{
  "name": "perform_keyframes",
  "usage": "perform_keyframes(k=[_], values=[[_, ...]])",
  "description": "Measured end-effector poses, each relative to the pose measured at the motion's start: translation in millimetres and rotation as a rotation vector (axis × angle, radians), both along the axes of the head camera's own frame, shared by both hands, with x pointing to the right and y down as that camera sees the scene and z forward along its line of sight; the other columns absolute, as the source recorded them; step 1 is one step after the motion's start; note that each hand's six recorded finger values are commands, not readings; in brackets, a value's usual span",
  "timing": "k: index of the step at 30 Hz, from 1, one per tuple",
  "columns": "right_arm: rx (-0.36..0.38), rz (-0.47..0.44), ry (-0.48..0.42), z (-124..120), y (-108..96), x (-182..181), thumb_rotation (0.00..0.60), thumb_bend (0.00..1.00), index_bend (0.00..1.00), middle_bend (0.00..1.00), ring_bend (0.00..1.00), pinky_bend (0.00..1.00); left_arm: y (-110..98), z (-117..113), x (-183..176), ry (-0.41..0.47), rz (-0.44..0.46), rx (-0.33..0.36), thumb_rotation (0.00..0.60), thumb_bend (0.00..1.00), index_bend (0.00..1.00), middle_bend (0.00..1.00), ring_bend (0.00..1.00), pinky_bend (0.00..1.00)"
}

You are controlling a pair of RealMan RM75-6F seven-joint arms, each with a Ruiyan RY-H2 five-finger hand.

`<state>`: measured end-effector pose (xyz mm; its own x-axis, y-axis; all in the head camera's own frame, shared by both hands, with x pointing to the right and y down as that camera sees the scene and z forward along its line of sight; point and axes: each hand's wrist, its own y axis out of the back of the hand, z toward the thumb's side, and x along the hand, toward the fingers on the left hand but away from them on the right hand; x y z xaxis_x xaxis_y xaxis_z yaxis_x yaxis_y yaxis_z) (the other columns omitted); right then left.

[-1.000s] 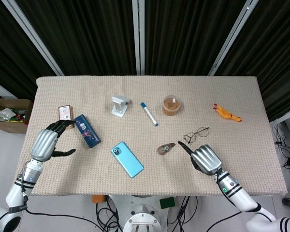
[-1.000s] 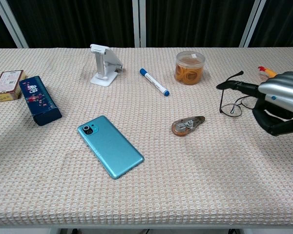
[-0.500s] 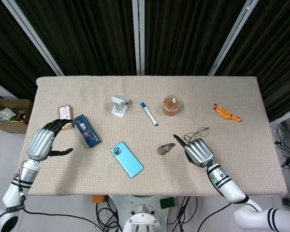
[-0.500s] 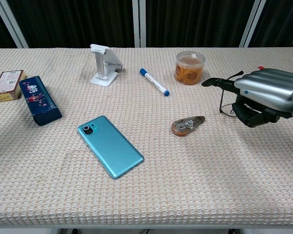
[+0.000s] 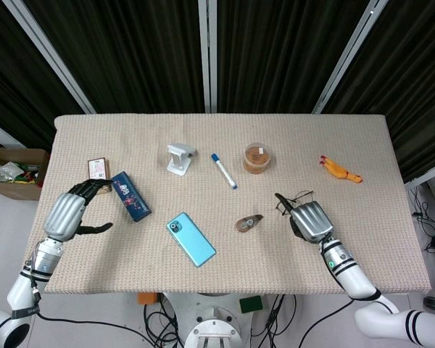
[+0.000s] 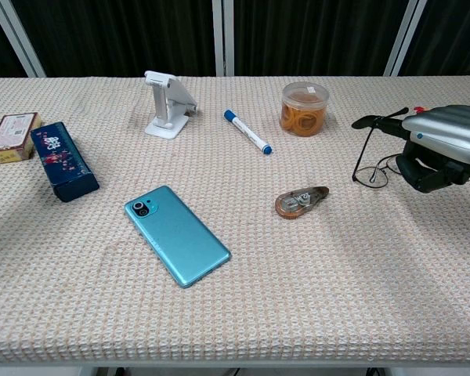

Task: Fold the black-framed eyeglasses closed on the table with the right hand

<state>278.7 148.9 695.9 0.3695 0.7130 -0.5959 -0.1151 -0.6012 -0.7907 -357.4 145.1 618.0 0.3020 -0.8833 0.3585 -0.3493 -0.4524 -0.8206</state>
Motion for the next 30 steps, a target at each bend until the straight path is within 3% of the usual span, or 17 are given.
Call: perform_keyframes(k=[16, 30], values=[[-0.108, 0.124, 0.017, 30, -11, 42, 0.6, 0.78, 0.0, 0.9, 0.81, 0.78, -2, 5, 6, -0.01, 0.005, -0.017, 0.589, 0.05, 0.17, 0.21, 0.2, 0.27], [-0.143, 0.132, 0.019, 47, -2, 46, 0.6, 0.79, 0.0, 0.9, 0.81, 0.78, -1, 6, 5, -0.012, 0.004, -0.02, 0.591, 0.05, 0.17, 0.21, 0.2, 0.27]])
